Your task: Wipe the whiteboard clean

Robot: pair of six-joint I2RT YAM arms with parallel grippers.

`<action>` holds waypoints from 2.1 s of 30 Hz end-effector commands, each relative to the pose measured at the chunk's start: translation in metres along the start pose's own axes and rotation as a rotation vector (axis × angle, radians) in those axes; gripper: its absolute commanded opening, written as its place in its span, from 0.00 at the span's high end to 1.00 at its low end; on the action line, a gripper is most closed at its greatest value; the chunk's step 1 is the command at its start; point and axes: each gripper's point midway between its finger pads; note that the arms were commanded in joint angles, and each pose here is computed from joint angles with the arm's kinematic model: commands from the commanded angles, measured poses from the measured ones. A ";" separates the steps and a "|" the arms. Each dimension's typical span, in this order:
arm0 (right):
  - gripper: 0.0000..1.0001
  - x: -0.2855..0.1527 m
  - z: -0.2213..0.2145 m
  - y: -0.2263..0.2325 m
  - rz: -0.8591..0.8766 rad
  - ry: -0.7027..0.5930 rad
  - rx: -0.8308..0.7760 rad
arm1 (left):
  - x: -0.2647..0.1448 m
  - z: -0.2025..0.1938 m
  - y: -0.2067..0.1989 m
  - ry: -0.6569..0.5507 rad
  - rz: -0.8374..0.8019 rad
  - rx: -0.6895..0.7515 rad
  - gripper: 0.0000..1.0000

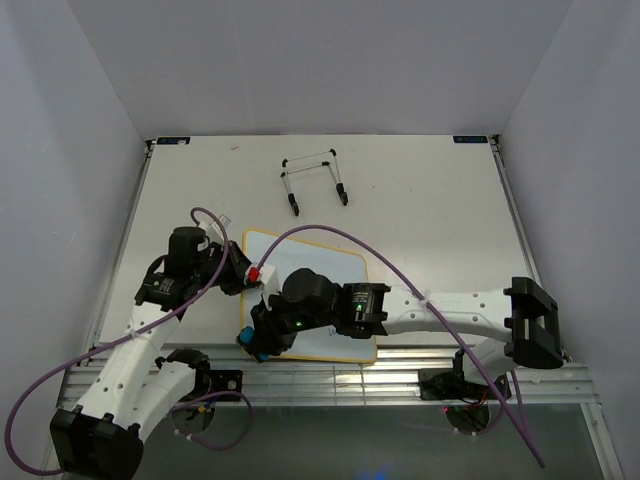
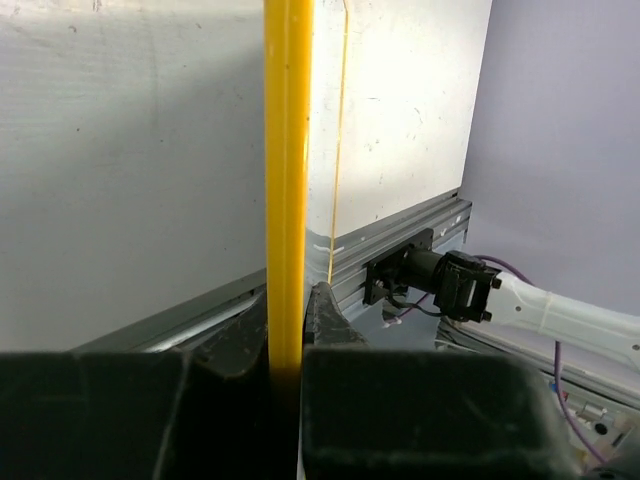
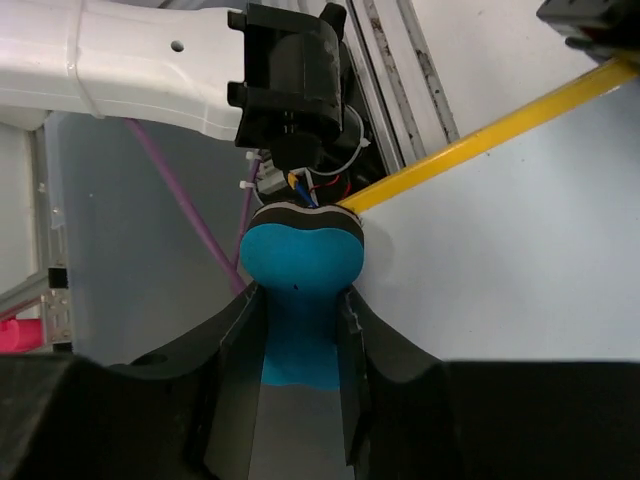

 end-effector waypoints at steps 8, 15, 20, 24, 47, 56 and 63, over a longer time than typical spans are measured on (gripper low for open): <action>0.92 -0.054 -0.183 -0.118 -0.371 0.339 0.300 | -0.005 0.054 0.041 -0.290 0.233 0.165 1.00; 0.92 -0.110 -0.241 -0.171 -0.529 0.362 0.464 | -0.005 0.056 0.045 -0.296 0.254 0.155 1.00; 0.92 -0.131 -0.272 -0.182 -0.557 0.393 0.573 | -0.007 0.058 0.048 -0.313 0.275 0.143 1.00; 0.92 -0.134 -0.283 -0.179 -0.557 0.419 0.600 | -0.008 0.061 0.050 -0.327 0.292 0.132 1.00; 0.92 -0.088 -0.102 -0.090 -0.155 0.010 0.353 | -0.007 0.059 0.048 -0.318 0.278 0.135 1.00; 0.92 -0.071 -0.117 -0.115 -0.334 0.100 0.334 | -0.006 0.058 0.049 -0.307 0.280 0.139 1.00; 0.92 -0.107 -0.222 -0.148 -0.476 0.235 0.523 | -0.004 0.058 0.050 -0.300 0.282 0.137 1.00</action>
Point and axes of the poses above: each gripper's point midway between its finger pads, its own x axis out along the fingers, its own y axis along the line the jaws close on, z = x × y, and after that the axes turned 10 degrees about -x, right-handed
